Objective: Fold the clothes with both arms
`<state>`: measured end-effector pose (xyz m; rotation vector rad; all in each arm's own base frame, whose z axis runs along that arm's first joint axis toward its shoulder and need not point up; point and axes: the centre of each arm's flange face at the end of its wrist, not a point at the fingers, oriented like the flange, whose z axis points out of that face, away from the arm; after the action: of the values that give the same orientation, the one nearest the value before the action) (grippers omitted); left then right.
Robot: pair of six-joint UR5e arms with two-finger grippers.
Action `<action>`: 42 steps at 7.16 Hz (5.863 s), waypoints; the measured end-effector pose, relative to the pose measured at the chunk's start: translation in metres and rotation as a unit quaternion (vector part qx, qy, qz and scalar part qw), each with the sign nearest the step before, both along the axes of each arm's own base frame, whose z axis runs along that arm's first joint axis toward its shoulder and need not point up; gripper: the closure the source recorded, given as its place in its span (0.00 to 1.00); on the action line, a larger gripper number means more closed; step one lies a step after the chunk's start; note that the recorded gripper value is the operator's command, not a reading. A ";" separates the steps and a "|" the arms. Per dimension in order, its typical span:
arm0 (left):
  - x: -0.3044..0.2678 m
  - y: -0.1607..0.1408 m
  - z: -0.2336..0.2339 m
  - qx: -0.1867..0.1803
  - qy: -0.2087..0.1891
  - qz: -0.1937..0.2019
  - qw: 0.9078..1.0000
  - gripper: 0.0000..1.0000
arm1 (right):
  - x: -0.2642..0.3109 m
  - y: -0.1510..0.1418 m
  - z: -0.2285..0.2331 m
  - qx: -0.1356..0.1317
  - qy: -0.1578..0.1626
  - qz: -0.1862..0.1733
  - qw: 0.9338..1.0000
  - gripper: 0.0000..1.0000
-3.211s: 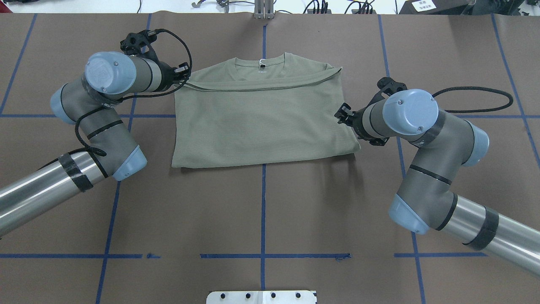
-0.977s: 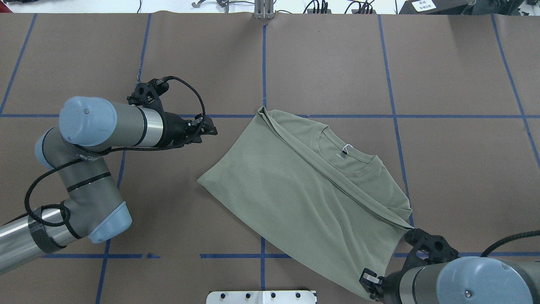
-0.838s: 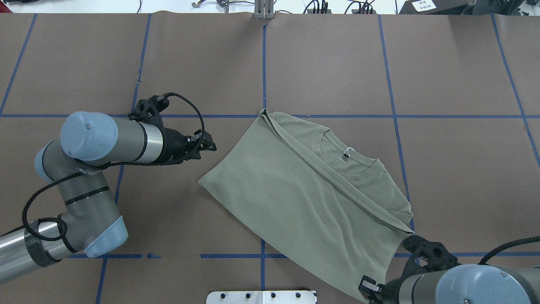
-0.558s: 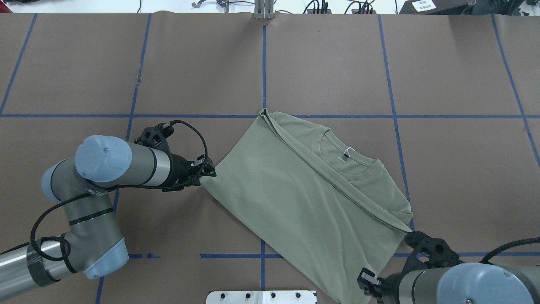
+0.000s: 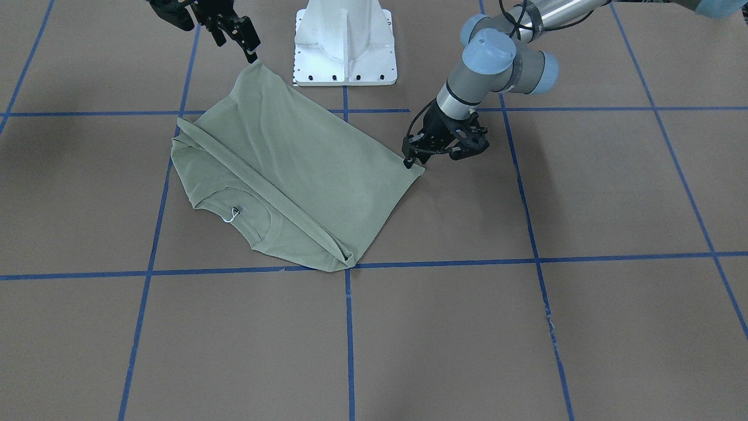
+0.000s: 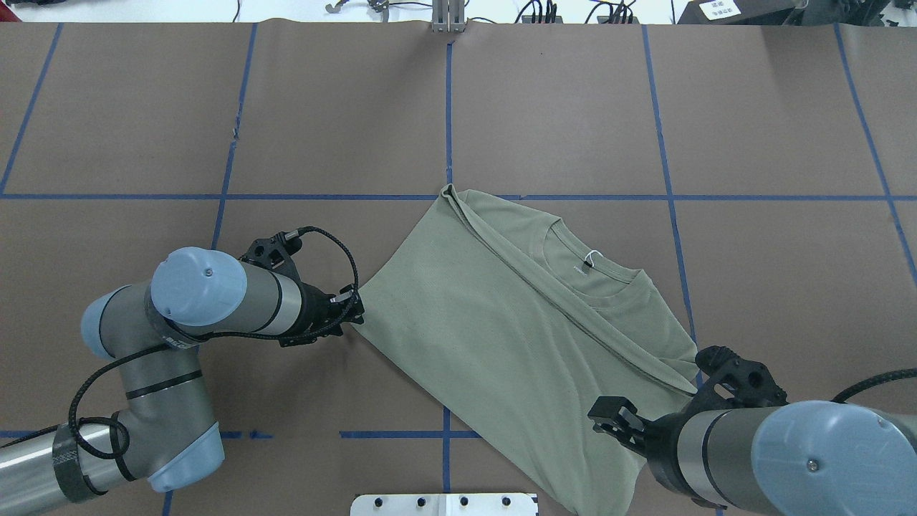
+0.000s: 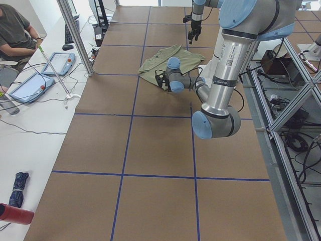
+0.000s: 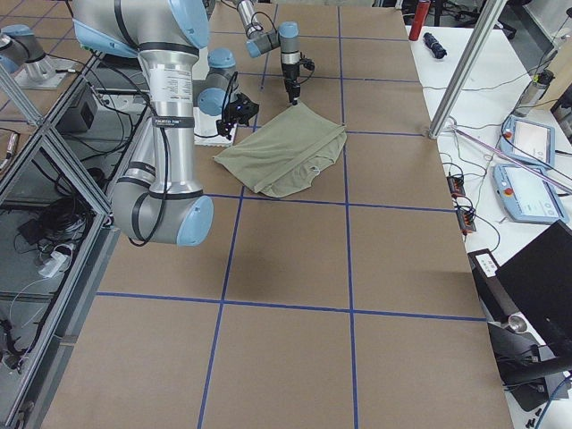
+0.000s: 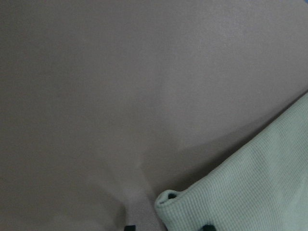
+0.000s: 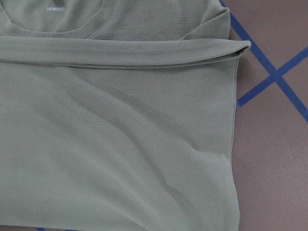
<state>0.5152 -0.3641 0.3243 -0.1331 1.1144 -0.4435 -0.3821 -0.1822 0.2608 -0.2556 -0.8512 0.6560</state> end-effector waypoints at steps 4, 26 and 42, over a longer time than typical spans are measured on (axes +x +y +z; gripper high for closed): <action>-0.028 -0.044 -0.002 0.073 -0.019 -0.040 0.996 1.00 | -0.003 -0.004 0.002 0.006 0.004 0.010 1.000 0.00; -0.097 -0.235 0.009 0.190 -0.007 -0.109 0.976 0.34 | -0.183 -0.114 -0.041 0.450 0.129 -0.279 0.838 0.59; -0.085 -0.225 0.007 0.145 0.012 -0.125 0.981 0.34 | -0.177 -0.091 0.014 0.425 0.163 -0.266 0.850 0.98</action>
<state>0.4304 -0.5895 0.3311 0.2613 1.2126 -0.4970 -0.5595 -0.2729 0.2745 0.4139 -0.6249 -0.2334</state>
